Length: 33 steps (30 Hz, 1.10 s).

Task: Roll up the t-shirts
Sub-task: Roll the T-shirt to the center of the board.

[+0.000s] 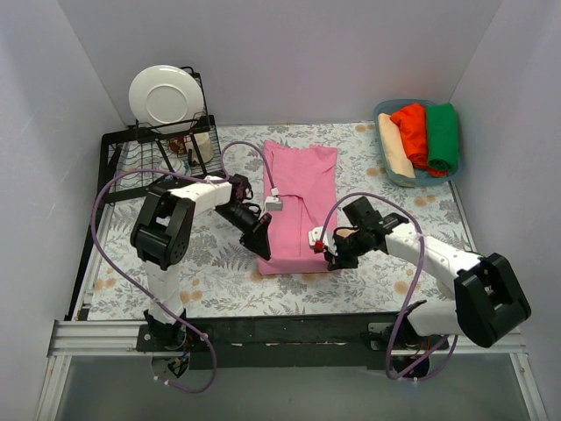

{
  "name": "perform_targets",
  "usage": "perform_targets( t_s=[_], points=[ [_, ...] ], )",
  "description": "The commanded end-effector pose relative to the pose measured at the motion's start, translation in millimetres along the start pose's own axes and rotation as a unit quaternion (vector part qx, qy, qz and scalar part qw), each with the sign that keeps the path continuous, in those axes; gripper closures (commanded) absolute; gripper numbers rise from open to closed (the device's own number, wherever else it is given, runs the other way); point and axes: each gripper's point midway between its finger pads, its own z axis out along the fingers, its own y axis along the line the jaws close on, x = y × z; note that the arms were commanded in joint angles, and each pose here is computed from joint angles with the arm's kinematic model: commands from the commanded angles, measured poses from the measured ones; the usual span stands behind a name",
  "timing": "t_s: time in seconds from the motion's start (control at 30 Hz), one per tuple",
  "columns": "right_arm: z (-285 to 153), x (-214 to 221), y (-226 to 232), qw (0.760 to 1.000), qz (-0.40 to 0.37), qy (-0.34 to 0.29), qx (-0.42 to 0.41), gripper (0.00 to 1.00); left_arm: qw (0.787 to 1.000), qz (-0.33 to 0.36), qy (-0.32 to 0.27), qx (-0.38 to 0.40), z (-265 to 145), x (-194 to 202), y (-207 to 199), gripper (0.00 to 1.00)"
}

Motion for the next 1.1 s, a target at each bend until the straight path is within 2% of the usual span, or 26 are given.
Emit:
perform_targets(
  t_s=[0.0,0.17,0.63,0.67,0.73,0.77,0.8,0.87,0.97,1.07],
  points=[
    [-6.9,5.6,5.8,0.998,0.021,0.012,-0.057,0.99,0.999,0.020,0.015,-0.024,-11.6,-5.5,7.8,1.00],
    [-2.1,17.4,0.8,0.994,0.040,0.022,-0.103,0.99,0.997,0.026,0.026,-0.064,-15.6,-2.1,28.8,1.00],
    [-0.4,31.9,-37.0,0.990,0.064,0.035,-0.122,0.98,0.993,0.017,0.022,-0.117,-17.1,-6.8,65.5,0.97],
    [-1.1,29.2,-41.4,0.990,0.060,0.034,-0.122,0.98,0.992,0.007,0.019,-0.125,-17.5,-7.8,67.4,0.96],
    [1.9,33.1,-37.2,0.986,0.075,0.038,-0.143,0.96,0.989,0.030,0.004,-0.146,-22.5,-20.4,72.0,0.90],
    [2.2,31.4,-38.8,0.986,0.076,0.036,-0.147,0.96,0.986,0.035,0.002,-0.161,-26.4,-24.8,74.2,0.86],
    [3.4,34.1,-35.4,0.983,0.089,0.038,-0.159,0.94,0.981,0.050,-0.019,-0.187,-34.5,-41.6,75.0,0.77],
    [4.7,33.4,-36.6,0.981,0.093,0.035,-0.166,0.93,0.973,0.081,-0.036,-0.215,-45.5,-57.9,71.4,0.74],
    [7.4,35.1,-35.1,0.978,0.104,0.036,-0.178,0.89,0.958,0.144,-0.063,-0.238,-59.2,-83.1,47.9,0.65],
    [10.0,35.9,-37.9,0.976,0.111,0.035,-0.181,0.86,0.948,0.212,-0.054,-0.233,-50.8,-81.2,21.7,0.59]
  ],
)
